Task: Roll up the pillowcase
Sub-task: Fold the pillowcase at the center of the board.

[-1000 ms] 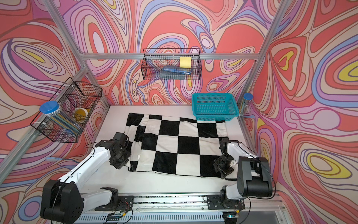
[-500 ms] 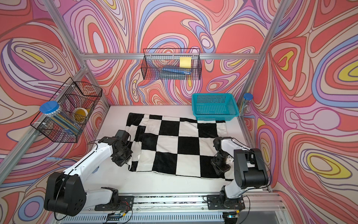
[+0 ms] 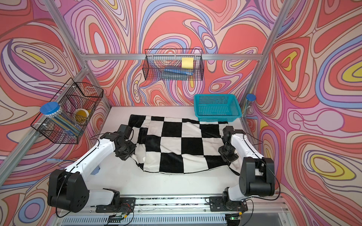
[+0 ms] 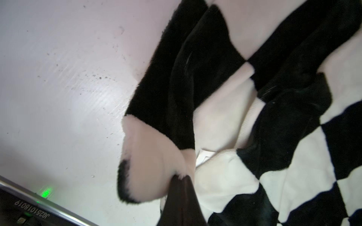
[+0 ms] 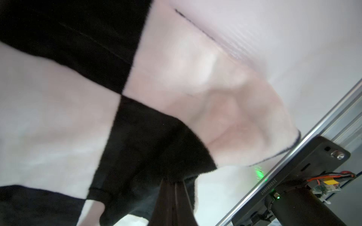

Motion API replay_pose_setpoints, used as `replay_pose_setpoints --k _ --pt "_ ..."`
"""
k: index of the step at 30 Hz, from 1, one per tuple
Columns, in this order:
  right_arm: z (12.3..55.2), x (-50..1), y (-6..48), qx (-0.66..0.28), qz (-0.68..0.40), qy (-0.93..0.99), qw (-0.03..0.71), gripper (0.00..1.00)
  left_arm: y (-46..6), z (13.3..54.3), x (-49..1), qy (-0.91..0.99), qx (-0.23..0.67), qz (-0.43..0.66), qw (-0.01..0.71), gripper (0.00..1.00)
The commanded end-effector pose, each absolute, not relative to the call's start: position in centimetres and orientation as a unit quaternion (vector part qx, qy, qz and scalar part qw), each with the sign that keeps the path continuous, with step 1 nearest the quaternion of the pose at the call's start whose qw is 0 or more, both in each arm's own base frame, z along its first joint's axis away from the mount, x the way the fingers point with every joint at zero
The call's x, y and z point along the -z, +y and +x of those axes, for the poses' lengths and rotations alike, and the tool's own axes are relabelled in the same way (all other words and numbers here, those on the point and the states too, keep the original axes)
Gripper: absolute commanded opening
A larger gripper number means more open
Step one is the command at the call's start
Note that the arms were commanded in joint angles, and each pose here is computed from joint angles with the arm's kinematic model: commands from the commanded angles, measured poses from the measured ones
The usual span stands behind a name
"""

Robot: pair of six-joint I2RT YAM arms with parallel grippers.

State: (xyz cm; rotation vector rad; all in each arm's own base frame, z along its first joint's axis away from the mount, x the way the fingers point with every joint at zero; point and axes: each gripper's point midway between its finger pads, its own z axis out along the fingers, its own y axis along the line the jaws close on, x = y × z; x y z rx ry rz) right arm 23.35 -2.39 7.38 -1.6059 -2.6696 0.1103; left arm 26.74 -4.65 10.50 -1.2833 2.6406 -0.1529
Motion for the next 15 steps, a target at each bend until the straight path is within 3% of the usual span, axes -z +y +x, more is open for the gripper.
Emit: replay_pose_setpoints --k 1,15 --pt "25.4 -8.0 -2.6 -0.027 -0.5 -0.866 -0.008 0.0 -5.0 28.5 -11.7 0.895 0.063 -0.424 0.123 0.0" --pt "35.3 -11.8 -4.1 0.025 -0.461 -0.881 -0.1 0.0 -3.6 35.0 -17.9 0.878 0.053 -0.421 0.219 0.0"
